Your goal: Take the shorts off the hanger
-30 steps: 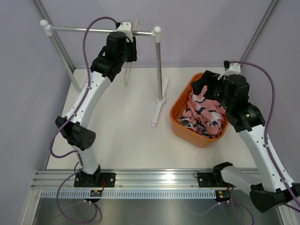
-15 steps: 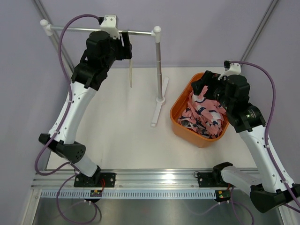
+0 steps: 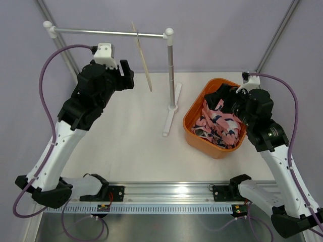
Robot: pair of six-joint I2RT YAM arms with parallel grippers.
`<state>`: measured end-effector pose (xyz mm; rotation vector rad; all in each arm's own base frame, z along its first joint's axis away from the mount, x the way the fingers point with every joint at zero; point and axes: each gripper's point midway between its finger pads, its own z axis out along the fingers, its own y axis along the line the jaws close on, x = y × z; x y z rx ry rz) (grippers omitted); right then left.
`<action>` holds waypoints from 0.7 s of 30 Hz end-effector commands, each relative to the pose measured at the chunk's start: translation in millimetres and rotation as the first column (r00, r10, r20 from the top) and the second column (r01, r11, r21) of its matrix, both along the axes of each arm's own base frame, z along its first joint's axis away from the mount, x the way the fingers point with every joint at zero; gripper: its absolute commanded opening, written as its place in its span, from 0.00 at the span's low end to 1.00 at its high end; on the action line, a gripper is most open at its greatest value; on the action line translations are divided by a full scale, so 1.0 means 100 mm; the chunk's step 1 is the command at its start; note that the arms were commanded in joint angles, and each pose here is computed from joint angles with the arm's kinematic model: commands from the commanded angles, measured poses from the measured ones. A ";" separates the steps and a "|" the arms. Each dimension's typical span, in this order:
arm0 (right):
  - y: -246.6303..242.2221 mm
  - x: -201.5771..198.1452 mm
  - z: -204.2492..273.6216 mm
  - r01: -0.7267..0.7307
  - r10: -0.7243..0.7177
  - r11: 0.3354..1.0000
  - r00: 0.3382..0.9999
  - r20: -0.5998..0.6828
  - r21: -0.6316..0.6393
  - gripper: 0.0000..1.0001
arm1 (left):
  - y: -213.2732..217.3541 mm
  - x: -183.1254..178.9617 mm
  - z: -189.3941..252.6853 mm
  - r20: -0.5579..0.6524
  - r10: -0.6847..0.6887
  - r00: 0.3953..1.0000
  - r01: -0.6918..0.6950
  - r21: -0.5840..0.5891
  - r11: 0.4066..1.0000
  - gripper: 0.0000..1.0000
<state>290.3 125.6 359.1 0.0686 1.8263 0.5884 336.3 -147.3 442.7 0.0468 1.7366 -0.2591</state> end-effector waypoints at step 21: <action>-0.10 -0.12 -0.05 0.027 -0.026 1.000 0.999 0.034 -0.002 0.99 | 0.33 -0.85 -0.69 -0.031 -0.087 0.996 0.087 0.002 0.996 0.76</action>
